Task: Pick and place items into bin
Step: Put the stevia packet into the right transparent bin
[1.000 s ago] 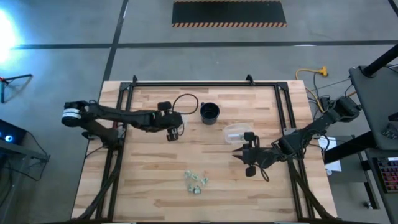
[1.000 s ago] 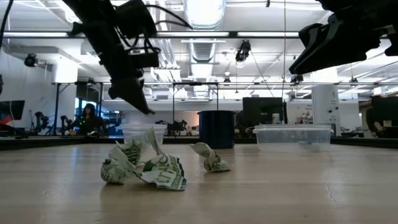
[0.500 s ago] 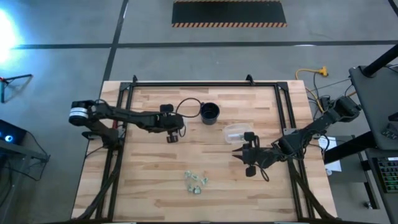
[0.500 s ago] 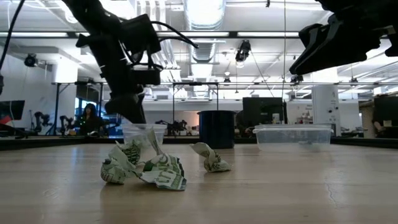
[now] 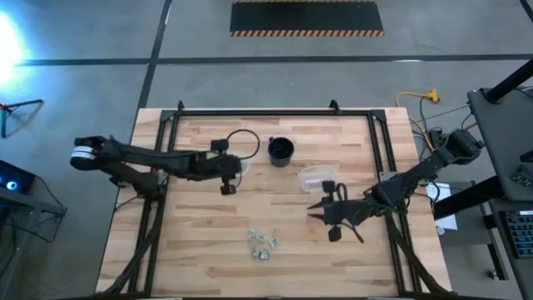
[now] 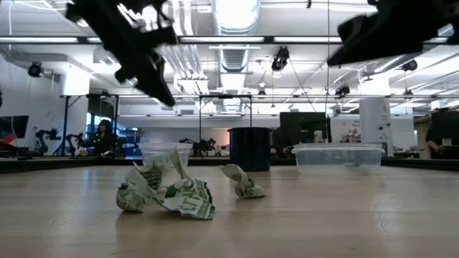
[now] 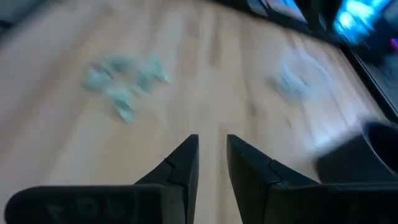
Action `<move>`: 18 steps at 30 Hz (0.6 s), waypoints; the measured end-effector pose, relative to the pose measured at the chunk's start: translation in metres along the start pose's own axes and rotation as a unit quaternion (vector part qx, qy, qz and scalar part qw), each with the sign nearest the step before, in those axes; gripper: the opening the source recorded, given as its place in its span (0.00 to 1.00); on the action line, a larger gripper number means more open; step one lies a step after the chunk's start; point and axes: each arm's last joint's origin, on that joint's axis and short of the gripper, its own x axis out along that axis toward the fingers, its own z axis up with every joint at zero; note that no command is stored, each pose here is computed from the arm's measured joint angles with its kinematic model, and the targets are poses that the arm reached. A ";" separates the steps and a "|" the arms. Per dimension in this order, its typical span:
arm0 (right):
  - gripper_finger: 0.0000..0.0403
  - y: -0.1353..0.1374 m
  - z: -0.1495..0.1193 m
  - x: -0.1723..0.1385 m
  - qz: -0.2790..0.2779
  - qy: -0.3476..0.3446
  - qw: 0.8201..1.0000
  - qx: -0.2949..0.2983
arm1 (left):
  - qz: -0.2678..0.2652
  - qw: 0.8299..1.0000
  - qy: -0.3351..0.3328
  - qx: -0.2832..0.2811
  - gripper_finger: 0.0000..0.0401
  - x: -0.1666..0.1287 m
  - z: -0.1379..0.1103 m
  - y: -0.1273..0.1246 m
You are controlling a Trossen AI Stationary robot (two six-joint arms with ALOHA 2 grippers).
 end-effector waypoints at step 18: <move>0.18 0.061 0.025 0.105 0.060 0.006 0.995 -0.079 | 0.026 0.992 -0.117 0.040 0.14 -0.064 -0.006 -0.073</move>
